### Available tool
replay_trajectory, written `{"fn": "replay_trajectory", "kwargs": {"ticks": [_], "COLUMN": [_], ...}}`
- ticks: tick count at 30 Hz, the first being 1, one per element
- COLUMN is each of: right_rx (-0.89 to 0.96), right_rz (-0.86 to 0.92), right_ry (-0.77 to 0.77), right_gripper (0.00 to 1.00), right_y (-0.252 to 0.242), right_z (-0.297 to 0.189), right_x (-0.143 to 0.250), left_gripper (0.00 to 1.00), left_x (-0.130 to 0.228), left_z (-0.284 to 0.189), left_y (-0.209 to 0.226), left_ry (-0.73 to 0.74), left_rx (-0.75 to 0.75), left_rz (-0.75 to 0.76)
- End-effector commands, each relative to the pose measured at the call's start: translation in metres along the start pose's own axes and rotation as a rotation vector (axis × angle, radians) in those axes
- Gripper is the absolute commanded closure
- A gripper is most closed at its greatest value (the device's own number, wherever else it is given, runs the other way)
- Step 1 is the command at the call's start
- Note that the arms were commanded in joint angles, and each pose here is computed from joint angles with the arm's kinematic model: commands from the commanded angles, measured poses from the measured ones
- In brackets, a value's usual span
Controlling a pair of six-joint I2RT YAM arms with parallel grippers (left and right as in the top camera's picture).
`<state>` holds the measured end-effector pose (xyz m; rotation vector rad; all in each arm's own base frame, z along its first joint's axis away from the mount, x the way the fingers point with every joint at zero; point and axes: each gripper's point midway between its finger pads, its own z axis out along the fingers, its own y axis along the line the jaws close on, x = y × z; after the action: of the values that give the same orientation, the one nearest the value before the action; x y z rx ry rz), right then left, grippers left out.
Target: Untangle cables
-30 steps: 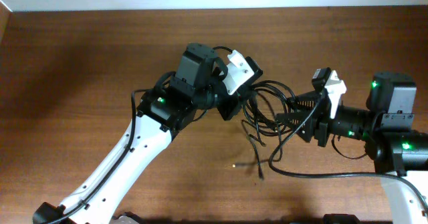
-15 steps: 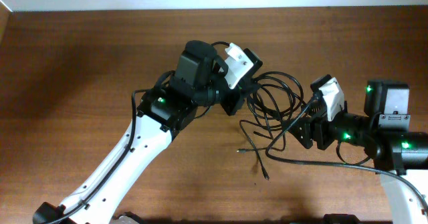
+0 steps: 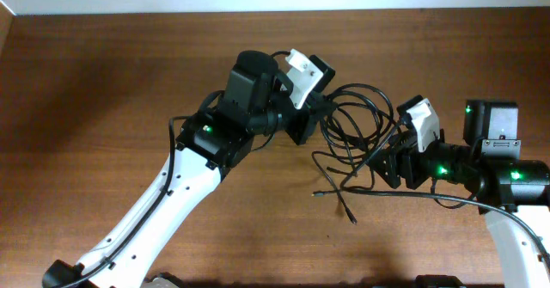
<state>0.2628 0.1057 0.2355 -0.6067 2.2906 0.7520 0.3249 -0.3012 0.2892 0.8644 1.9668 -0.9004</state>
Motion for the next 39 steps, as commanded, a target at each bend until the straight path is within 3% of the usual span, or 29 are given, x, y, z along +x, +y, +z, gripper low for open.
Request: {"fn": "replay_trajectory", "kwargs": {"ticks": [1,9,18,32,39], "right_rx": [0.019,0.381,0.706,0.737,0.666], "right_rz": [0.027,0.236,0.400,0.402,0.402], "right_ry": [-0.044,-0.119,0.010,0.020,0.013], "right_gripper": [0.24,0.23,0.24,0.24,0.25], "right_y": [-0.004,-0.070,-0.119,-0.122,-0.113], "right_z": [-0.002,-0.015,-0.035,-0.038,-0.030], "right_x": [-0.013,-0.029,0.014,0.017,0.014], "left_gripper": [1.00,1.00,1.00,1.00,1.00], "left_x": [-0.015,-0.012,-0.015,-0.019,-0.016], "left_z": [-0.010,-0.015,-0.020,-0.046,-0.046], "left_y": [-0.011,-0.049,-0.045,0.014,0.019], "left_ry": [-0.041,-0.016,-0.027,-0.069,-0.057], "left_rx": [0.041,0.264,0.255,0.122,0.097], "left_rz": [-0.098,-0.093,-0.093,-0.169,-0.185]}}
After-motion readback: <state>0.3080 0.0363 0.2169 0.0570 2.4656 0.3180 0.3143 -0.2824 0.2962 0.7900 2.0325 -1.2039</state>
